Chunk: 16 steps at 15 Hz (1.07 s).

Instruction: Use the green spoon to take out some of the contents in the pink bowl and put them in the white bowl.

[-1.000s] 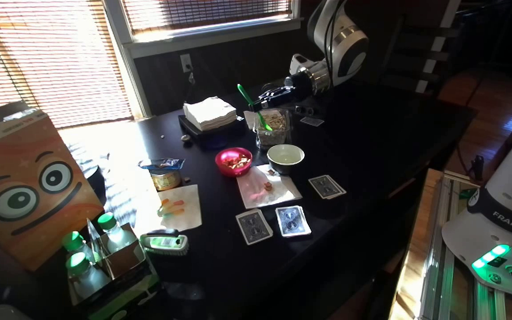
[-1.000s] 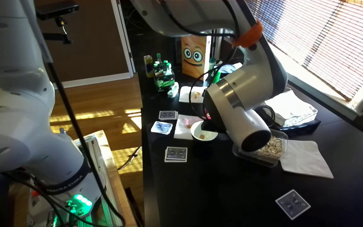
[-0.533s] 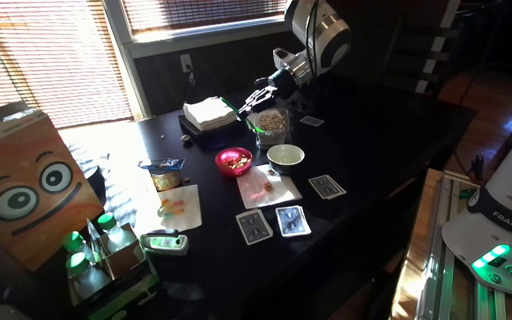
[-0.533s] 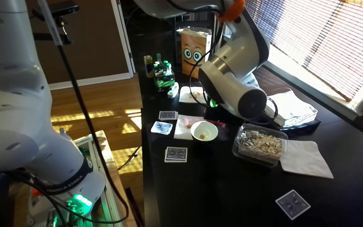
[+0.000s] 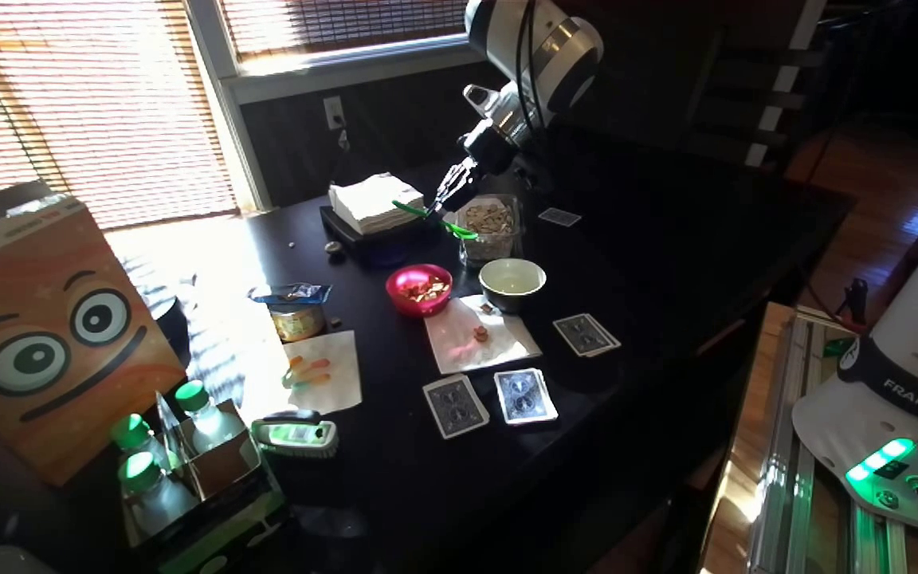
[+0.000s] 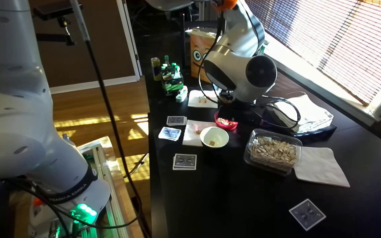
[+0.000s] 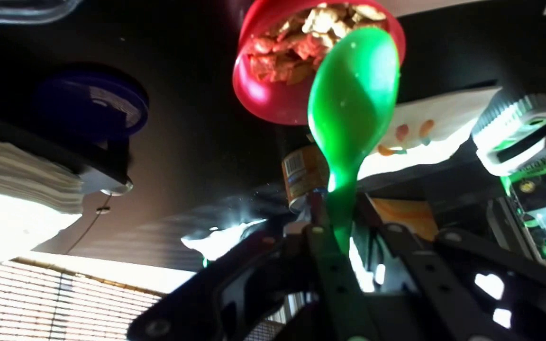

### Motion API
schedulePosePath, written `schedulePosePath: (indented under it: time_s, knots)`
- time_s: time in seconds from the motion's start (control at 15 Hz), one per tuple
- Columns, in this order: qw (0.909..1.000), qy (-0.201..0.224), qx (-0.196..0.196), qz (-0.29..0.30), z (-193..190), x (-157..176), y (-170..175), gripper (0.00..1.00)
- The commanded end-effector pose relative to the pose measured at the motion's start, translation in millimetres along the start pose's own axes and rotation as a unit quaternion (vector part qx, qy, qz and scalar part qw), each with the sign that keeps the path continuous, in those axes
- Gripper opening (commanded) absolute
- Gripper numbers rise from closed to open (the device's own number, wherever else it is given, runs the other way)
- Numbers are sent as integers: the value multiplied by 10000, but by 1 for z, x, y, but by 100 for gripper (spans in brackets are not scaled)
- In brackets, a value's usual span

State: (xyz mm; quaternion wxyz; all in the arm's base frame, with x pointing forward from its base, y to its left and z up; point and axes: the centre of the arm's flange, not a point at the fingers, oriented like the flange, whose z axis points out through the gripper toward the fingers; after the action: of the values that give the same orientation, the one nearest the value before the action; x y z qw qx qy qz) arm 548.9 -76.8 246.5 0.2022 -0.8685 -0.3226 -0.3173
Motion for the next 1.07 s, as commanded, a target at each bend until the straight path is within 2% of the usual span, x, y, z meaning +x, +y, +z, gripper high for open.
schedulePosePath:
  time_s: [0.0,0.33,1.0]
  knots:
    - [9980,-558,-233,166,12,13,11,4]
    - [9906,-1097,-680,463,29,12,31,4]
    - [9713,-1948,-1000,925,71,6,68,4]
